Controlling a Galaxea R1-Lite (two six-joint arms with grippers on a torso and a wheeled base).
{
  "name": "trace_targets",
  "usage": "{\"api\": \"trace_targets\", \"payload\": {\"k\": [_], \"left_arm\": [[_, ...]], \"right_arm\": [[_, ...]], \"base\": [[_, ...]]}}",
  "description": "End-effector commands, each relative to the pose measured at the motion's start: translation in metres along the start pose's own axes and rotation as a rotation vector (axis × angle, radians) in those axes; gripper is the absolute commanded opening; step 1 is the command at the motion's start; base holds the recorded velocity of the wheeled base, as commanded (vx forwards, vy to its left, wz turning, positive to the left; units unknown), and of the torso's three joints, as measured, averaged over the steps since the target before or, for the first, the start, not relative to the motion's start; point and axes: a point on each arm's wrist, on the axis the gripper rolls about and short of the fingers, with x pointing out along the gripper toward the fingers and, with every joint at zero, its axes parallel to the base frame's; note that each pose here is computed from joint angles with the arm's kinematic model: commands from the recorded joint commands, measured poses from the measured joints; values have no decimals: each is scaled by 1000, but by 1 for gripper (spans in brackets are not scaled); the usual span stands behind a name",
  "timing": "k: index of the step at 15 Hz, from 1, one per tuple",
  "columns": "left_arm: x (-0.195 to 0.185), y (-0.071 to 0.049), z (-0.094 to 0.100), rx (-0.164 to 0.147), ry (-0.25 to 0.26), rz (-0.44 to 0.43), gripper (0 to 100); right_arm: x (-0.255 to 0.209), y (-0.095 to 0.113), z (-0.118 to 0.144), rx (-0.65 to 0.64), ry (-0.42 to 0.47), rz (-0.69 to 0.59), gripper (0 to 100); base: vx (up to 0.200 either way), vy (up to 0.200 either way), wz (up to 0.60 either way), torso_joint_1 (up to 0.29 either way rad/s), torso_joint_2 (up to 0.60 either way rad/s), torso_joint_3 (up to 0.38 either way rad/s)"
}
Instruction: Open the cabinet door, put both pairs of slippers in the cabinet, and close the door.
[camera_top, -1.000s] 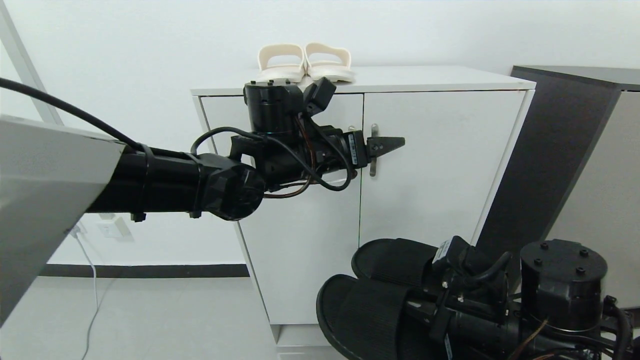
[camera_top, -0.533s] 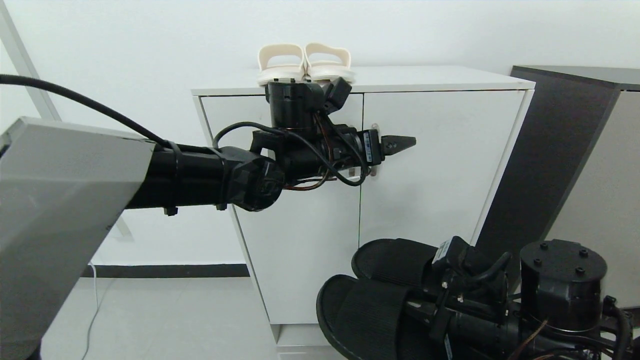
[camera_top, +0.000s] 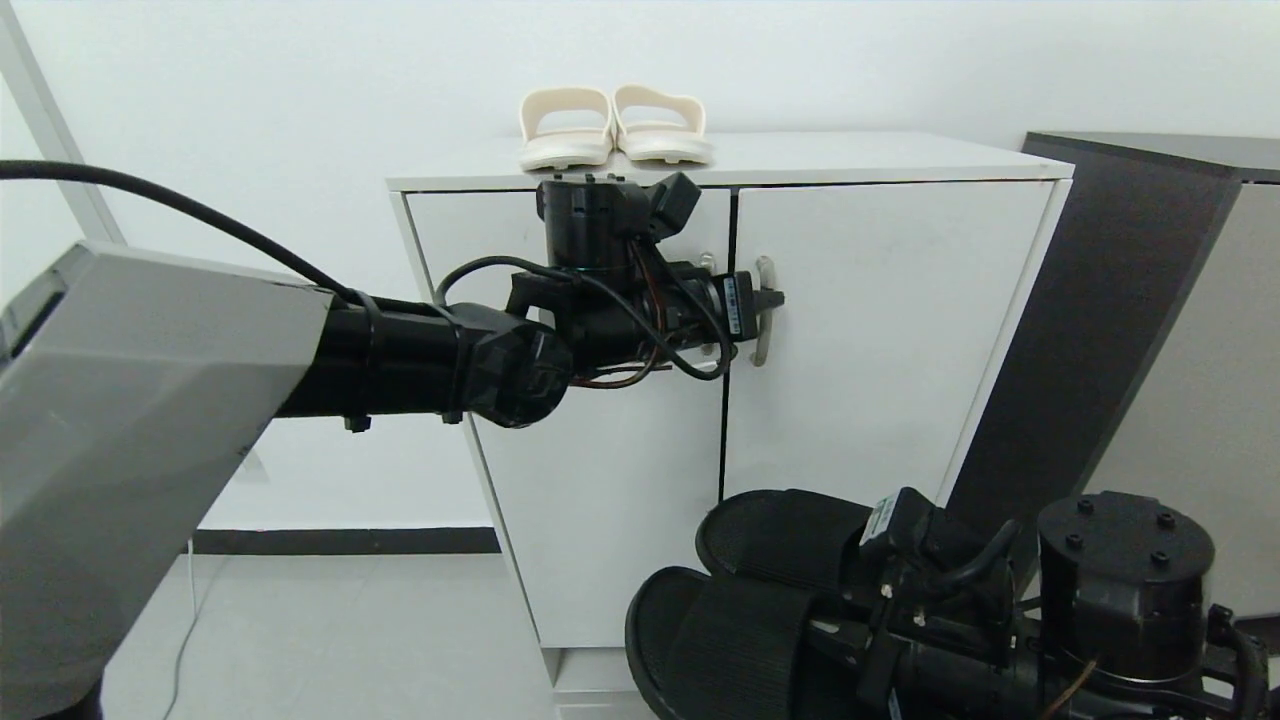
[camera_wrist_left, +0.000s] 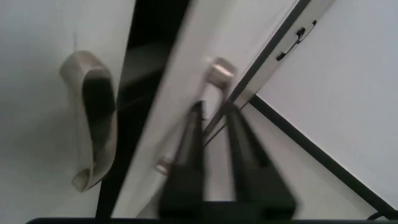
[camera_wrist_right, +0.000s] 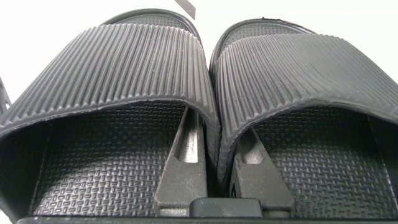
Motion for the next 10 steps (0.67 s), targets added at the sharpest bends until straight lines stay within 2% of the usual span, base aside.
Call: {"api": "trace_targets", "payload": {"k": [1,4,10], "left_arm": [[-8,-4,1,0,3,2,0],[-21,-7,-5,-1,-7,-1,0],[-77,-29,-3,-12,9,1,0]], "right_arm": [[-2,4,-1,-3,4,14,0],[-4,7,-1,-7,2,29,0],[-3,8,-3,-7,9,34,0]], "base": [[0,0,0,0,0,0],[0,0,0,0,0,0],[0,0,0,0,0,0]]}}
